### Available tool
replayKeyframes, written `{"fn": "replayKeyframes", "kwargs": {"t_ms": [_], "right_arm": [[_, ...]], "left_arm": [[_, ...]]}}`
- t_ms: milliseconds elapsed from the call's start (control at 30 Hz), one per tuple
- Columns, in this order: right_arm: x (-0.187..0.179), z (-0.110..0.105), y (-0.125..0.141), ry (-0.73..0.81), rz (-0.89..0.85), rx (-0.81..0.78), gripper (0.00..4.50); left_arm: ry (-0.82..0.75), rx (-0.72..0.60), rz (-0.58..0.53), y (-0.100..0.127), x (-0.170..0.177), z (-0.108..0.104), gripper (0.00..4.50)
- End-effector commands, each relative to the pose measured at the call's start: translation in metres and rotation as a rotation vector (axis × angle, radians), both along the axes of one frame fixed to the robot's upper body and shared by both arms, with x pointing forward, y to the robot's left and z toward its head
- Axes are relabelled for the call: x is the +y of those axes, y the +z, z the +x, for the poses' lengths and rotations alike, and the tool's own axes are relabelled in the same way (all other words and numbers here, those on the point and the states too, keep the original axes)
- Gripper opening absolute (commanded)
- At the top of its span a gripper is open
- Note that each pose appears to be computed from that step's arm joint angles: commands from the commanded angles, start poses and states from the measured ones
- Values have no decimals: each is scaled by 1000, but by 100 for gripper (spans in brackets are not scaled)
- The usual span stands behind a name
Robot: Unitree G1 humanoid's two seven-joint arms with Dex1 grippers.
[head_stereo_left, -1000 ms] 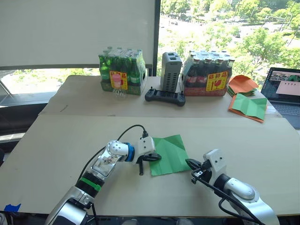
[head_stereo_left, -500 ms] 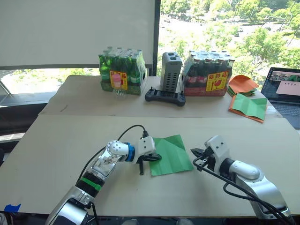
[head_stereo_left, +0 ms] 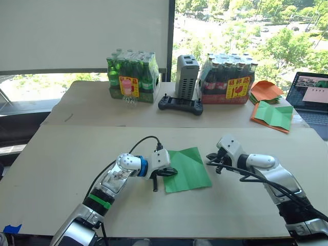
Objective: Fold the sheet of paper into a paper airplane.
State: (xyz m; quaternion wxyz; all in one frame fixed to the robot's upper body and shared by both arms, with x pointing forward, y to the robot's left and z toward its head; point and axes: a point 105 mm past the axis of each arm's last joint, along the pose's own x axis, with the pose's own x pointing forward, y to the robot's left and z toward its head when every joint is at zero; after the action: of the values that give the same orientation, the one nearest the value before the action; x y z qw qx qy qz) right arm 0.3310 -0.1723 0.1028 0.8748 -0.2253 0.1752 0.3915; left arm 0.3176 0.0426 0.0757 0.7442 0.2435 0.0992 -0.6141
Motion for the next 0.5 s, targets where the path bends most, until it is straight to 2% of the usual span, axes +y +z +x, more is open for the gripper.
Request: {"fn": "replayKeyframes", "kwargs": {"t_ms": [33, 133, 233, 400, 500], "right_arm": [[10, -23, 23, 115, 93, 13, 2], [15, -56, 20, 234, 115, 120, 2], [20, -75, 11, 264, 106, 179, 2], [29, -86, -2, 203, 79, 154, 2], [32, -84, -9, 87, 75, 94, 2]], "left_arm": [[48, 90, 96, -31, 14, -5, 0], [52, 91, 96, -31, 15, -6, 0], [53, 92, 98, -31, 16, -6, 0], [51, 91, 104, -32, 18, -7, 0], [44, 90, 107, -31, 19, -8, 0]]}}
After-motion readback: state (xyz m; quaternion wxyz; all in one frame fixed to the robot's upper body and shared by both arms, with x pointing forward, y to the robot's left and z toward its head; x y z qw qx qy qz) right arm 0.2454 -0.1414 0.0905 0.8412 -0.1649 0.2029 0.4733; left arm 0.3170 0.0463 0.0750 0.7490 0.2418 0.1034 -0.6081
